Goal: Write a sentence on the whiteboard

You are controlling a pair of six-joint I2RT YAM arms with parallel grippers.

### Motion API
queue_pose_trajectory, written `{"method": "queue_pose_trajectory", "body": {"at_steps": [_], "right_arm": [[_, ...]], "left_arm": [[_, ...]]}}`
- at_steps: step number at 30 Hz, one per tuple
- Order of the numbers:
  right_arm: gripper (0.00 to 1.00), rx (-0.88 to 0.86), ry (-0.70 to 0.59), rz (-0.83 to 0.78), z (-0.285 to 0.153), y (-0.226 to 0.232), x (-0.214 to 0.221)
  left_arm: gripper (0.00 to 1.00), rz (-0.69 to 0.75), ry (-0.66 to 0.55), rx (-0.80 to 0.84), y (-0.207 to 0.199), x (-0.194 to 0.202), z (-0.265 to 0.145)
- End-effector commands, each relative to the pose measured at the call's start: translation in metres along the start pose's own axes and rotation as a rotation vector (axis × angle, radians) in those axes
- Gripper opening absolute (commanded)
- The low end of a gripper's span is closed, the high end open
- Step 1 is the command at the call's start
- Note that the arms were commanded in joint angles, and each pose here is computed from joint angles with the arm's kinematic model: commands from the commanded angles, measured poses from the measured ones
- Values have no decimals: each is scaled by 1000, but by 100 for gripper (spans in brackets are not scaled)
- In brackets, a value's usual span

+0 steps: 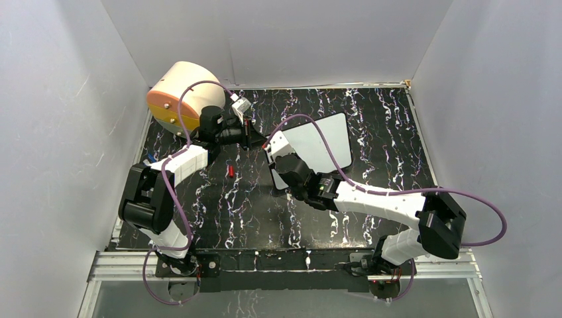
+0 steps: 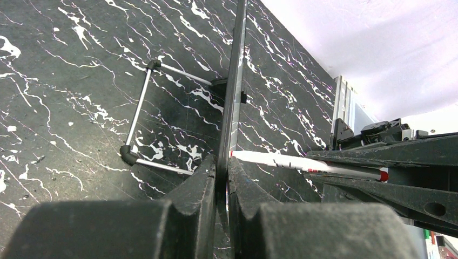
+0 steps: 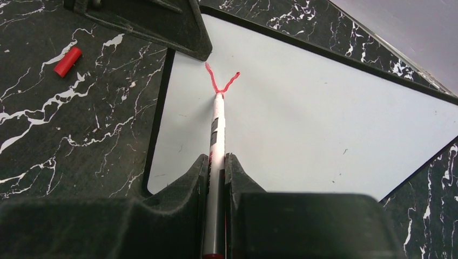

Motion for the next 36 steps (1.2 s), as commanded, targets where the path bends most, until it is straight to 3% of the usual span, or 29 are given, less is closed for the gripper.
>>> {"method": "queue_pose_trajectory", "body": {"at_steps": [1, 18, 36], "right_arm": [[0, 33, -15, 54, 1, -2, -12], [0, -24, 79, 52, -6, 2, 7], [0, 33, -71, 108, -17, -19, -8]], "left_arm": [[0, 39, -17, -35, -7, -7, -3], [0, 35, -18, -44, -6, -7, -3], [0, 33, -13, -51, -5, -7, -3]]}}
Point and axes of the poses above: each gripper's point midway between its finger pads, its own z axis out along the fingers, its own y axis along the line the jaws close on, x = y × z, the point moved 10 cm from there along -z, back along the fingers, and after that the axes turned 8 degrees about -z, right-handed, at the moved point
